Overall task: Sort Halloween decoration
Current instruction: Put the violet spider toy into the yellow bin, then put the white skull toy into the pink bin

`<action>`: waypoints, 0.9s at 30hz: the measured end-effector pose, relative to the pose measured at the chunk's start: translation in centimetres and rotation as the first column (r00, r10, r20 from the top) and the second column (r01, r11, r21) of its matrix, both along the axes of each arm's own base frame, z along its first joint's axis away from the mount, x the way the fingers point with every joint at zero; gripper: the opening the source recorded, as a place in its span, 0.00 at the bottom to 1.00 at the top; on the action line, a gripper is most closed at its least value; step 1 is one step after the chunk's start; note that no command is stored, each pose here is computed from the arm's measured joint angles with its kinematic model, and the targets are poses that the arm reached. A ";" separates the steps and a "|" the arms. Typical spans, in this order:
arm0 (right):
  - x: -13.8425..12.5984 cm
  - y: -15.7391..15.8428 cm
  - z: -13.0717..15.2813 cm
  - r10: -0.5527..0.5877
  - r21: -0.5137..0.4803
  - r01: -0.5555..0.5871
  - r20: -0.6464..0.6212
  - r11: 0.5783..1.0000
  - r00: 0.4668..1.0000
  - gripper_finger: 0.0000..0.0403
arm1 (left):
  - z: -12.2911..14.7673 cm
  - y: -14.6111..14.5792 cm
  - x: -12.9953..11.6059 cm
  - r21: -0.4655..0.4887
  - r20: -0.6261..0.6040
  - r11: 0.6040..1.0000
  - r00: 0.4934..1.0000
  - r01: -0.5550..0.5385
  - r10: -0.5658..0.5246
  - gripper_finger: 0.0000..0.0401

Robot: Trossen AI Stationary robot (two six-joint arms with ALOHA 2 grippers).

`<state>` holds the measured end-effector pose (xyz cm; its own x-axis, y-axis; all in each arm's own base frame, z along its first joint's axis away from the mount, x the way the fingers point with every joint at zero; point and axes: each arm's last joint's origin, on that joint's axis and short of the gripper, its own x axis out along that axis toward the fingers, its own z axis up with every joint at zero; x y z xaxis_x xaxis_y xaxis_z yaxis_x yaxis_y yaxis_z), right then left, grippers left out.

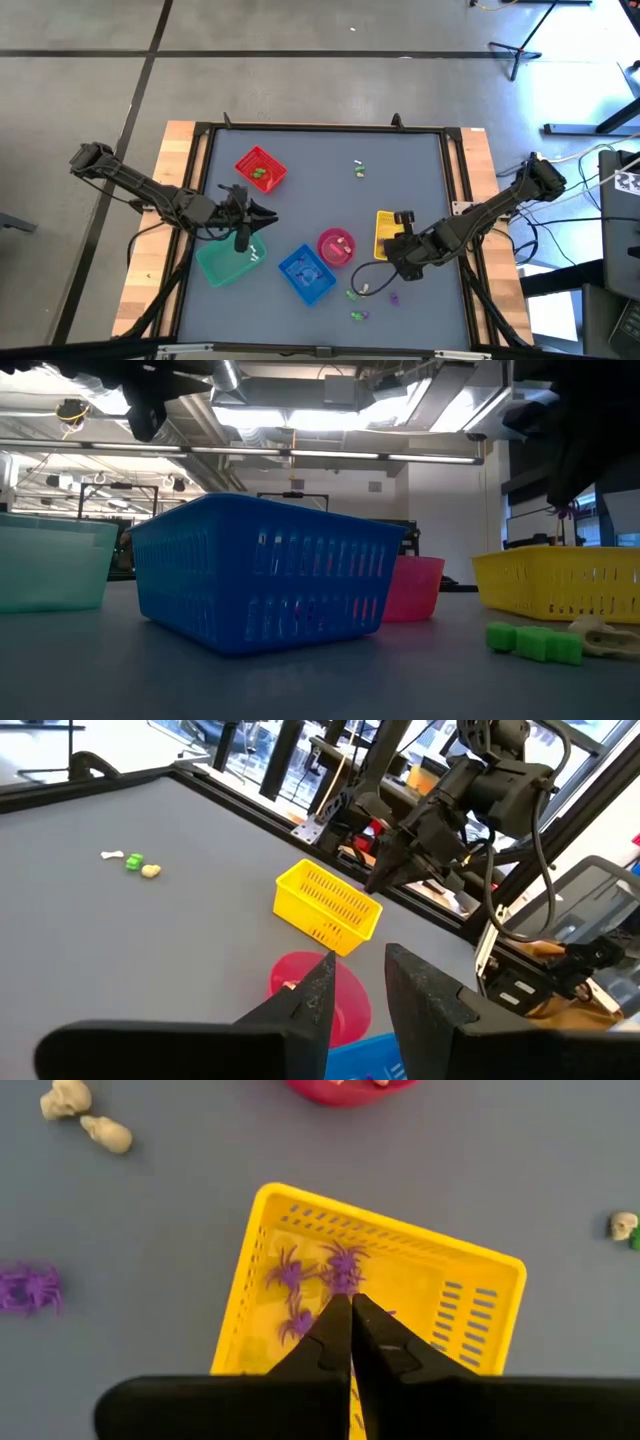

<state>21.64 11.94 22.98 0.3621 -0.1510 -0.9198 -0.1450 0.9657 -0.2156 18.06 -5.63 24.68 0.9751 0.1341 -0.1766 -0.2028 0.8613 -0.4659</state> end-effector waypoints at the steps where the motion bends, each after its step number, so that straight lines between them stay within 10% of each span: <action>1: 0.1 0.0 0.0 -0.001 0.003 0.001 0.005 1.000 1.000 0.00 | 0.0 0.0 0.0 0.000 0.000 1.000 1.000 0.000 0.000 0.19; 16: 0.1 0.1 0.1 -0.016 0.041 0.016 -0.003 0.999 1.000 0.47 | 0.0 -0.2 0.0 -0.011 -0.005 0.998 0.998 0.060 -0.060 0.19; 27: 1.3 1.7 3.8 -0.166 0.384 0.157 -0.010 0.910 0.986 0.53 | 0.0 -0.2 0.0 -0.011 -0.005 0.998 0.998 0.060 -0.060 0.19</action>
<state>22.93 13.61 26.79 0.3831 0.1522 -0.9111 0.0203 0.9847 0.1730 18.07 -5.81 24.66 0.9804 0.0735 -0.1829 -0.1535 0.8667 -0.4746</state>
